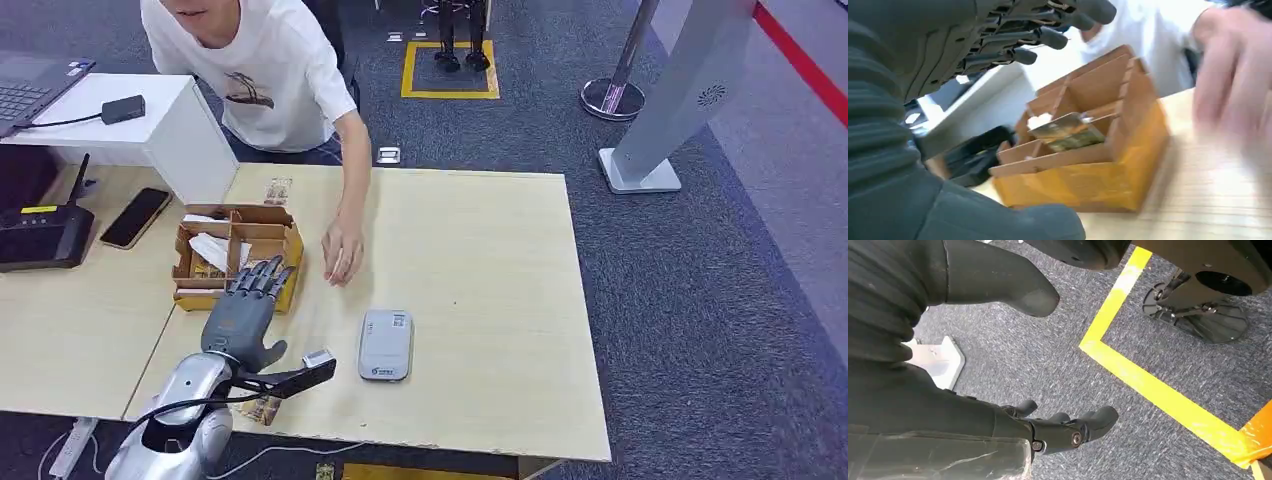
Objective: Pass the card to the sensor for recognition and then transmit it.
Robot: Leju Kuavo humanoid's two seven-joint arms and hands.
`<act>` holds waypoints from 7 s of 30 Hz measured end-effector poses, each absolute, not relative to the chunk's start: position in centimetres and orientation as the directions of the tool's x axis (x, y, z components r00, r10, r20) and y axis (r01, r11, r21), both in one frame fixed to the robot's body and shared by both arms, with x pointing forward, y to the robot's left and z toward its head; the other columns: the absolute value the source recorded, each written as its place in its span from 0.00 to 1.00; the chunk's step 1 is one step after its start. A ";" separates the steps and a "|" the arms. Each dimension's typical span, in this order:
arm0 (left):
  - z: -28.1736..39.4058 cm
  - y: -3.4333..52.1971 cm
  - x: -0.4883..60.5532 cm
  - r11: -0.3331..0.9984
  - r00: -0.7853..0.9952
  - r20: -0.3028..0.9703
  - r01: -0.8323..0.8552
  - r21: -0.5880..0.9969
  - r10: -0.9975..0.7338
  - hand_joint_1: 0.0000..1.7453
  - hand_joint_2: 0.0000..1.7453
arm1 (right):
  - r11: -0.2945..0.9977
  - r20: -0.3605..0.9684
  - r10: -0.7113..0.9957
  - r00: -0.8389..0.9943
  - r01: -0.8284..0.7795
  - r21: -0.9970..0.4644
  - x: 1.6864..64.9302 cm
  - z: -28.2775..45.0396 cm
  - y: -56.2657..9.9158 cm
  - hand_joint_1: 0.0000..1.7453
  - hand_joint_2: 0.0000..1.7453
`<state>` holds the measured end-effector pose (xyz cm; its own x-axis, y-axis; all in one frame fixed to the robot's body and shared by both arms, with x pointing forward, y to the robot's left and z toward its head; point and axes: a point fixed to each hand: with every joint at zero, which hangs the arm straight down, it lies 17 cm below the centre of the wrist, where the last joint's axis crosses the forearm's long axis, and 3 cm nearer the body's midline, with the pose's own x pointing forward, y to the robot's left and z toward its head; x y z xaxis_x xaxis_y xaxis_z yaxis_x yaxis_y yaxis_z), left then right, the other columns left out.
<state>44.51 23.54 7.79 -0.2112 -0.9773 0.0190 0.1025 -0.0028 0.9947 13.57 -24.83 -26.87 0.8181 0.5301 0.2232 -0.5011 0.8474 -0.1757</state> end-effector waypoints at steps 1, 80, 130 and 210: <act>7.8 23.5 44.5 -0.003 -0.211 0.019 0.103 0.995 -0.977 0.00 1.00 | 0.847 0.223 0.530 0.818 -0.501 -0.176 13.6 -26.9 -24.8 0.00 1.00; 12.8 25.8 41.7 0.021 -0.021 0.020 -0.057 0.998 -1.000 0.00 1.00 | 0.850 0.186 0.514 0.837 -0.470 -0.237 11.7 -27.3 -26.9 0.00 1.00; 9.0 28.3 45.4 -0.088 -0.026 -0.085 0.111 0.990 -0.996 0.00 1.00 | 0.875 0.216 0.478 0.851 -0.441 -0.201 12.3 -27.2 -25.8 0.00 1.00; 6.3 28.4 46.2 -0.094 -0.029 -0.090 0.188 0.978 -0.995 0.25 1.00 | 0.878 0.223 0.475 0.851 -0.439 -0.194 12.3 -27.2 -25.4 0.00 1.00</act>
<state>46.18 28.44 6.34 -0.0290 -0.9955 -0.0904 0.1883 -0.0943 0.9776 12.34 -25.44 -27.15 0.8515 0.4748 0.2227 -0.4387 0.8775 -0.1936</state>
